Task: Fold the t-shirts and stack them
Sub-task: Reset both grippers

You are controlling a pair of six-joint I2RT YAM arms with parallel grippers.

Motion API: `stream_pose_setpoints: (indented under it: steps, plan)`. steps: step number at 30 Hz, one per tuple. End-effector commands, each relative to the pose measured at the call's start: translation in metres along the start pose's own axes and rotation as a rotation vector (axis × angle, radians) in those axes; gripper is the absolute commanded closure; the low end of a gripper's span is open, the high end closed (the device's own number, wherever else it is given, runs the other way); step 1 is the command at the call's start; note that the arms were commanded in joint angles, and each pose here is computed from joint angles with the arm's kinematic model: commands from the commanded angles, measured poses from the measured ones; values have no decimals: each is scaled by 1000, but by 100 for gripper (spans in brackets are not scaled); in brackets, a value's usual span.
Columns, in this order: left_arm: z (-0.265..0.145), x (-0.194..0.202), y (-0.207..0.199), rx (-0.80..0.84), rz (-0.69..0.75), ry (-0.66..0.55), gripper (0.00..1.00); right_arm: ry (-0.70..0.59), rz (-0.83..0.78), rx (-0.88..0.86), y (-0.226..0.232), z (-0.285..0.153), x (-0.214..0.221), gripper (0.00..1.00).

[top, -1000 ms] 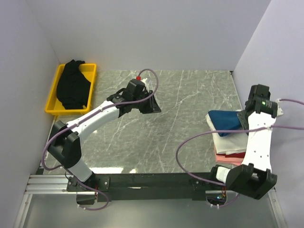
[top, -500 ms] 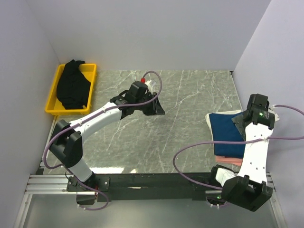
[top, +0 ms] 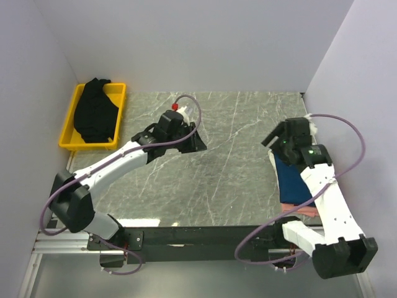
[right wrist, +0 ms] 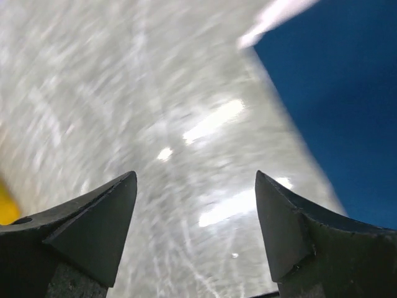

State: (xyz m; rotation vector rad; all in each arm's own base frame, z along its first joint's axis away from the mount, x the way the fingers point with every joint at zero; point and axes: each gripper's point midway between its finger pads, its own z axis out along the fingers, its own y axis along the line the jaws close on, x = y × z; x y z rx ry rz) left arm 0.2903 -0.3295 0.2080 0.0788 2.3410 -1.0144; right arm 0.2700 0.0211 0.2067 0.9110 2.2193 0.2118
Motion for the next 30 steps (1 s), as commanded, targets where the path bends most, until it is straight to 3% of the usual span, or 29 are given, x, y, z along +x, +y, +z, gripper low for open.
stream_pose_setpoints:
  steps: [1, 4, 8, 14, 18, 30]
  plan:
    - [-21, -11, 9, -46, 15, -94, 69, -30, -36, -221, 59, -4, 10, 16]
    - [-32, -6, 26, -105, -2, -130, 70, -33, -105, -326, 88, -9, 29, 16]
    - [-48, 7, 43, -128, -42, -171, 71, 45, -259, -484, 127, -18, 92, 16]
    - [-68, 28, 77, -190, -97, -236, 71, 140, -379, -629, 151, -15, 157, 15]
    - [-72, 34, 88, -216, -115, -256, 72, 162, -421, -700, 159, -11, 171, 15]
    - [-76, 29, 88, -206, -117, -302, 73, 123, -472, -685, 158, -7, 167, 14]
